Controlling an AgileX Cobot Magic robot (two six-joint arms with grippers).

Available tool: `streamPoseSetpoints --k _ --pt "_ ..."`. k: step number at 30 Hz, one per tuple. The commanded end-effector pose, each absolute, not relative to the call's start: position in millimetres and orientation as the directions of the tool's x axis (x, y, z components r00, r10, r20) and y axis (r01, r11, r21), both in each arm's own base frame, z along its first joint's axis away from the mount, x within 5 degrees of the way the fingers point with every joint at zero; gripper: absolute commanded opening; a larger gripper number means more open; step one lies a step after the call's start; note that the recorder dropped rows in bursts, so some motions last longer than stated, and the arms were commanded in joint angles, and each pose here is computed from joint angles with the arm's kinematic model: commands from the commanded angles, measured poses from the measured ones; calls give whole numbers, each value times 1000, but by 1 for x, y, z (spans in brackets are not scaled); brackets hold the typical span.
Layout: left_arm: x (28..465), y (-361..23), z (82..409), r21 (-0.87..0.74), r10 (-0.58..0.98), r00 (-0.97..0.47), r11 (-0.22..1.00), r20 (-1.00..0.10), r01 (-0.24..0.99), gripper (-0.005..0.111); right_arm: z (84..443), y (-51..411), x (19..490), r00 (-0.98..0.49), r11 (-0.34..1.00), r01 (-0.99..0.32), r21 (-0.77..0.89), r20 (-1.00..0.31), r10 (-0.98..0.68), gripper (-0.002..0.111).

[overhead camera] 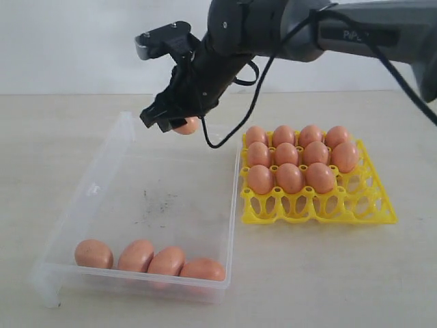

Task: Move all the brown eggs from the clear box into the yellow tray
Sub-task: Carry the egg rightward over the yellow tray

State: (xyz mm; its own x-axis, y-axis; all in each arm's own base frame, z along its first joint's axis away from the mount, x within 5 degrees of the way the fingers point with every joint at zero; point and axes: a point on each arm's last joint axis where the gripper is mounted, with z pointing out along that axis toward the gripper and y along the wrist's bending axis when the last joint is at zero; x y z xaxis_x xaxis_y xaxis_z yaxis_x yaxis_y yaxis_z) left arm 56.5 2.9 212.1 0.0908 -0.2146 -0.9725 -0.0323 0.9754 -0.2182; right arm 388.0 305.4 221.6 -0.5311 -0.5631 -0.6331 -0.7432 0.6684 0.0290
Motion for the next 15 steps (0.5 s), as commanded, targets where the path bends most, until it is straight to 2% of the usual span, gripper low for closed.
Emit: streamPoseSetpoints --k 1,8,15 --pt "56 3 213 -217 -214 95 976 -972 -27 4 237 283 368 -455 698 -715 -35 -736 -502 0" --pt "56 3 213 -217 -214 95 976 -972 -27 4 248 237 323 -320 762 -638 -107 -864 -389 0" --pt "56 3 213 -217 -214 95 976 -972 -27 4 244 150 296 -285 907 -417 -49 -941 -182 0"
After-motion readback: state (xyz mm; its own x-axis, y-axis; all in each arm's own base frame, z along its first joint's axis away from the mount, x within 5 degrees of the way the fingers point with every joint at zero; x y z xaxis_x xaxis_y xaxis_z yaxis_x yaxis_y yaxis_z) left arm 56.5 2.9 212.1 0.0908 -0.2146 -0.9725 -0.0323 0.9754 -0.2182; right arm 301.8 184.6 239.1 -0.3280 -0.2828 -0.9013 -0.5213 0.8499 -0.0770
